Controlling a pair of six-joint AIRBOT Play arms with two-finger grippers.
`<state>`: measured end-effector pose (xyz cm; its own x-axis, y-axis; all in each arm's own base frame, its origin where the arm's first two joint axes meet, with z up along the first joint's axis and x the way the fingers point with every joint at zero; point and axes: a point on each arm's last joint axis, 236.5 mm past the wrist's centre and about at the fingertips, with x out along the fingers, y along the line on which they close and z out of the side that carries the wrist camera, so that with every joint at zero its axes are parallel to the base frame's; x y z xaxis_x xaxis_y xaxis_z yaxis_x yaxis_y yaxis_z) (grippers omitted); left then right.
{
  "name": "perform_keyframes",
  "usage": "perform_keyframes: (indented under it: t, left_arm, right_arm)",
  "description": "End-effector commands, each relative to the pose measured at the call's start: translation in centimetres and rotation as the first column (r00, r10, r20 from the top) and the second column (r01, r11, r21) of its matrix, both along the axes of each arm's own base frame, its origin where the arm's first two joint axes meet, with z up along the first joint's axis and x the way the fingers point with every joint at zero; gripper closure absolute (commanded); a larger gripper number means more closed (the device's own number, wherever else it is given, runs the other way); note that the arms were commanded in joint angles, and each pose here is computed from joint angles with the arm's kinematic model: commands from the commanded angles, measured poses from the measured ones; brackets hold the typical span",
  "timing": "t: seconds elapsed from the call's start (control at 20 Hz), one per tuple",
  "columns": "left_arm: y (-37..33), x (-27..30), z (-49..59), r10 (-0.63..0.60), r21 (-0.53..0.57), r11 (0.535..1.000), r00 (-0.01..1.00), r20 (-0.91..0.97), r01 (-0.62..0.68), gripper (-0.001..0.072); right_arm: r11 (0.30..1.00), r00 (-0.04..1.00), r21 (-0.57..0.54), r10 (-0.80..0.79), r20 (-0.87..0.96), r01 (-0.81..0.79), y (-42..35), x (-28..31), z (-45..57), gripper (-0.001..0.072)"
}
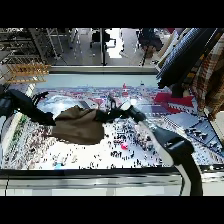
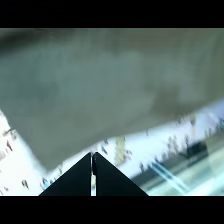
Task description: Fold the clothes and pants, and hang the long-sleeved shirts on hangers.
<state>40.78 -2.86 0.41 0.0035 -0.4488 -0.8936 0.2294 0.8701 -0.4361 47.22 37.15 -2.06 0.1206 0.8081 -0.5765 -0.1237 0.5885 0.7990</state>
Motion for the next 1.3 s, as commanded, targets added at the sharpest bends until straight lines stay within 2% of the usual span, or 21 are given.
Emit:
perform_keyframes:
  t: [0.0,0.25,0.45,0.6,0.95,1.15,1.25]
  left_arm:
    - [-0.3,-2.0,2.8,-0.026,-0.003,1.000,1.000,-0.008,0.026,0.0694]
    - [-0.5,-3.0,5.1,-0.037,0.005,0.999,0.999,0.023,0.037,0.0694]
    - [-0.5,-3.1,5.1,-0.040,0.004,0.999,0.999,0.020,0.040,0.0694]
    - [-0.5,-3.1,5.1,-0.040,0.004,0.999,0.999,0.021,0.040,0.0694]
    - [-0.5,-3.1,5.1,-0.041,0.006,0.999,0.999,0.020,0.041,0.0694]
    - [-0.3,-3.1,5.0,-0.040,0.015,0.999,0.999,0.018,0.040,0.0694]
    - [-0.3,-3.2,5.0,-0.040,0.015,0.999,0.999,0.018,0.040,0.0694]
  right_arm:
    - [0.976,0.991,-0.201,-0.064,0.116,0.087,-9.0,2.3,5.4,0.0693]
    - [0.907,0.922,-0.225,-0.302,0.242,0.356,-26.0,4.9,14.1,0.0693]
    - [0.807,0.843,-0.250,-0.493,0.215,0.535,-39.0,4.6,14.1,0.0693]
    - [0.719,0.781,-0.309,-0.599,0.177,0.622,-47.0,2.4,12.6,0.0693]
    - [0.541,0.633,-0.412,-0.764,0.124,0.733,-56.9,-4.3,9.1,0.0693]
    - [0.449,0.533,-0.423,-0.840,0.100,0.787,-59.9,-8.7,7.8,0.0693]
    - [0.374,0.456,-0.419,-0.883,0.112,0.827,-61.9,-11.3,7.6,0.0693]
